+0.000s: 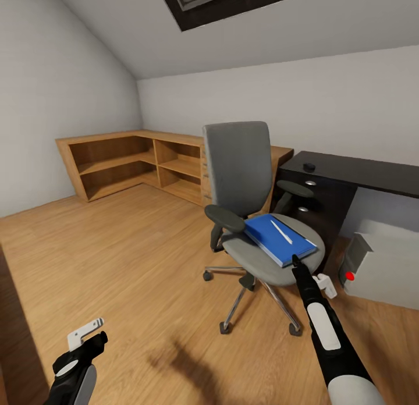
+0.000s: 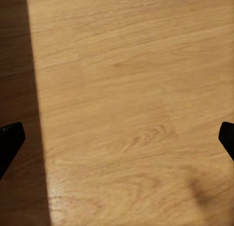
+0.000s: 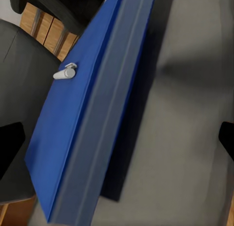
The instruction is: In the bedroom, organize the workspace by keeping the computer under the desk, ensuring the monitor is on the desk, placing the keyboard on the desk next to the monitor, placing the mouse on the desk next to the keyboard, moving the folder from the swivel chair onto the desk next to the mouse, stacking the notebook on top of the folder with the pen on top of the notebook, and positioning the swivel chair next to the desk.
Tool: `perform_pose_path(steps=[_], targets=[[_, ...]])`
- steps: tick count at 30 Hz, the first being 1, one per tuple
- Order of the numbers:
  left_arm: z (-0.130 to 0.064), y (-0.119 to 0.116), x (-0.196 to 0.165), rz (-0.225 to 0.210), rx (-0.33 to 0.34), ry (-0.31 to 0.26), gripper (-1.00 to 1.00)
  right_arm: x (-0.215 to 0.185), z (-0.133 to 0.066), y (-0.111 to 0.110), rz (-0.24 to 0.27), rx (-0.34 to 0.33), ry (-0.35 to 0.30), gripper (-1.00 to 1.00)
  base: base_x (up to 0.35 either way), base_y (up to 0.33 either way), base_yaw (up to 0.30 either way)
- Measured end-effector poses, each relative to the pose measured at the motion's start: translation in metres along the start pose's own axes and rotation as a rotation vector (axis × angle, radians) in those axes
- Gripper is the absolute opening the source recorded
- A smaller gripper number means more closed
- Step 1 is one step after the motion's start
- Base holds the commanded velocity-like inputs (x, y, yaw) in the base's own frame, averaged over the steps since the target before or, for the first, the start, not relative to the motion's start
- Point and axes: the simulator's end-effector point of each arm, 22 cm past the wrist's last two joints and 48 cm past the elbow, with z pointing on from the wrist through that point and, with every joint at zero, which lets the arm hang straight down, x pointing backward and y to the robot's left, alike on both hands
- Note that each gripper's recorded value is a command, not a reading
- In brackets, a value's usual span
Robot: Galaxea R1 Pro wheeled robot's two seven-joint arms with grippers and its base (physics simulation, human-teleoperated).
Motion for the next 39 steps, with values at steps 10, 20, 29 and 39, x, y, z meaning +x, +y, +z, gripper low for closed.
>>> perform_pose_path(steps=[10, 20, 29, 39], targets=[[0.0000, 0.0000, -0.0001, 0.000, 0.000, 0.000, 1.00, -0.0018, -0.0003, 0.0037, 0.000, -0.008, -0.005, 1.00, 0.000, 0.000, 0.000], [0.0000, 0.0001, -0.0002, 0.001, 0.000, -0.001, 1.00, -0.0054, -0.0002, 0.0052, -0.002, -0.011, -0.013, 1.00, 0.000, 0.000, -0.002], [0.0001, 0.0000, 0.0000, 0.001, 0.000, 0.000, 1.00, -0.0077, 0.0002, 0.0035, -0.004, -0.009, -0.014, 1.00, 0.000, 0.000, -0.177], [0.0009, 0.0007, 0.0010, 0.003, -0.002, 0.002, 1.00, -0.0064, 0.0009, -0.0014, -0.006, -0.001, -0.009, 1.00, 0.000, 0.000, -0.245]])
